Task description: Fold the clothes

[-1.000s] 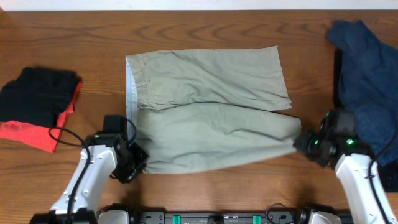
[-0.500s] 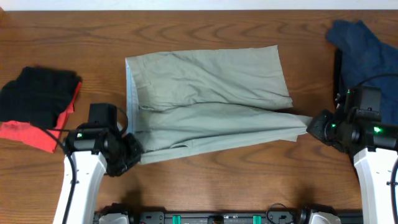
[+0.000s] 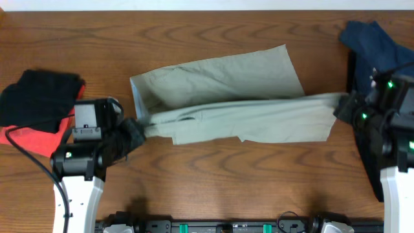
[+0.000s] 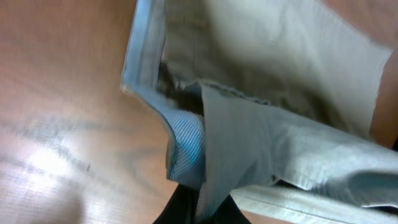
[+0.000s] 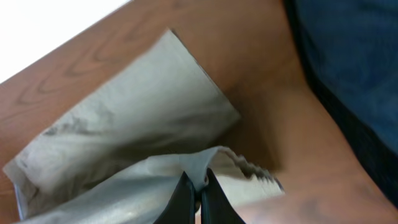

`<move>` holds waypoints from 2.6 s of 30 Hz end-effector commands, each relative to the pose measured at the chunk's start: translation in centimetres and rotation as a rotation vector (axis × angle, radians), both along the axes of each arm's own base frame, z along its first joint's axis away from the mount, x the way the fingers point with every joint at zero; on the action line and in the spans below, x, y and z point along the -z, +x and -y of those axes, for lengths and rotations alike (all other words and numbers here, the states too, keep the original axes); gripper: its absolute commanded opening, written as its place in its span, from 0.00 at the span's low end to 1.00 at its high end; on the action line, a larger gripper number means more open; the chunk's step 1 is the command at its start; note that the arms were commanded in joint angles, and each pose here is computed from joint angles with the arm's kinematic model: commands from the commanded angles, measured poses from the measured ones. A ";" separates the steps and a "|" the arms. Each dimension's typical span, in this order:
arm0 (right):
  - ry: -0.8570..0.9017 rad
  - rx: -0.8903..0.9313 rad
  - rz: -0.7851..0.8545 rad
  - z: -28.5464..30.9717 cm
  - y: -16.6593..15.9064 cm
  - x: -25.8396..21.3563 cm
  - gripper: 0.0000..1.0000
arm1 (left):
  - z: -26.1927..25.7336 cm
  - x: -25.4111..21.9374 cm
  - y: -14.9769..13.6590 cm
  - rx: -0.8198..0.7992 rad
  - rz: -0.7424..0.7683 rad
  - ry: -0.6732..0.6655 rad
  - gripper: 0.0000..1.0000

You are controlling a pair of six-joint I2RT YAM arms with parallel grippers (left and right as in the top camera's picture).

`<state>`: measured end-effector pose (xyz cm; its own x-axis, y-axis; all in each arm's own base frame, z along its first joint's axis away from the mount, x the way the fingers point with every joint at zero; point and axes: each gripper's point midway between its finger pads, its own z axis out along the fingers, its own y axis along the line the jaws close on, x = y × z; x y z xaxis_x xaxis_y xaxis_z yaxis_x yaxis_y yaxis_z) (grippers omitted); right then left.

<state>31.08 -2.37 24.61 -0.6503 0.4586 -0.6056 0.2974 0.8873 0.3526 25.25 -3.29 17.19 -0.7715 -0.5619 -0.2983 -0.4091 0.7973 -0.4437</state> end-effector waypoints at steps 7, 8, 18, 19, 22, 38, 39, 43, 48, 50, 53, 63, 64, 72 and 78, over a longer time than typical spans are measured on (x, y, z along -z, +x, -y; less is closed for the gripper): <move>-0.099 -0.022 0.061 0.1 8.2 2.2 0.01 | -4.8 1.9 7.0 -0.268 0.060 0.132 0.06; -0.099 -0.040 0.065 -0.5 9.2 2.8 0.01 | -4.9 2.4 7.9 -0.268 0.063 0.132 0.06; -0.075 -0.089 0.096 -3.8 16.7 9.2 0.01 | -5.3 6.6 16.3 -0.282 0.181 0.125 0.07; -0.065 -0.083 0.106 -3.9 17.3 9.7 0.01 | -5.4 7.0 16.9 -0.283 0.193 0.124 0.14; -0.031 -0.088 0.111 -4.7 18.9 12.0 0.40 | -5.4 8.5 17.9 -0.282 0.190 0.123 0.64; 0.028 -0.144 -0.132 -5.9 15.2 17.4 0.69 | -6.3 12.0 15.8 -0.238 0.053 0.202 0.82; 0.033 -0.150 -0.144 -6.0 14.9 17.5 0.69 | -6.4 12.6 15.8 -0.240 0.041 0.202 0.82; 0.044 -0.227 -0.152 -7.3 14.4 17.6 0.71 | -7.0 15.0 15.7 -0.251 -0.008 0.204 0.82; 0.047 -0.310 -0.151 -9.3 14.0 17.6 0.72 | -6.3 17.8 15.5 -0.223 -0.056 0.158 0.82; 0.046 -0.335 -0.148 -10.3 13.9 17.5 0.70 | -5.0 18.4 15.4 -0.184 -0.072 0.096 0.78; 0.044 -0.367 -0.150 -11.7 13.6 17.6 0.65 | -2.8 18.3 15.3 -0.106 -0.076 -0.008 0.34; 0.037 -0.471 -0.195 -16.2 11.7 18.4 0.43 | 1.7 16.2 13.7 0.129 -0.066 -0.187 0.06; 0.036 -0.480 -0.208 -16.6 11.4 18.8 0.41 | 1.7 15.6 13.5 0.129 -0.064 -0.187 0.06; 0.049 -0.567 -0.317 -19.9 9.0 22.5 0.34 | 1.8 8.5 11.6 0.136 0.014 -0.177 0.06; 0.140 -0.729 -0.376 -25.6 6.3 26.3 0.33 | 3.7 2.3 10.0 0.196 0.141 -0.211 0.06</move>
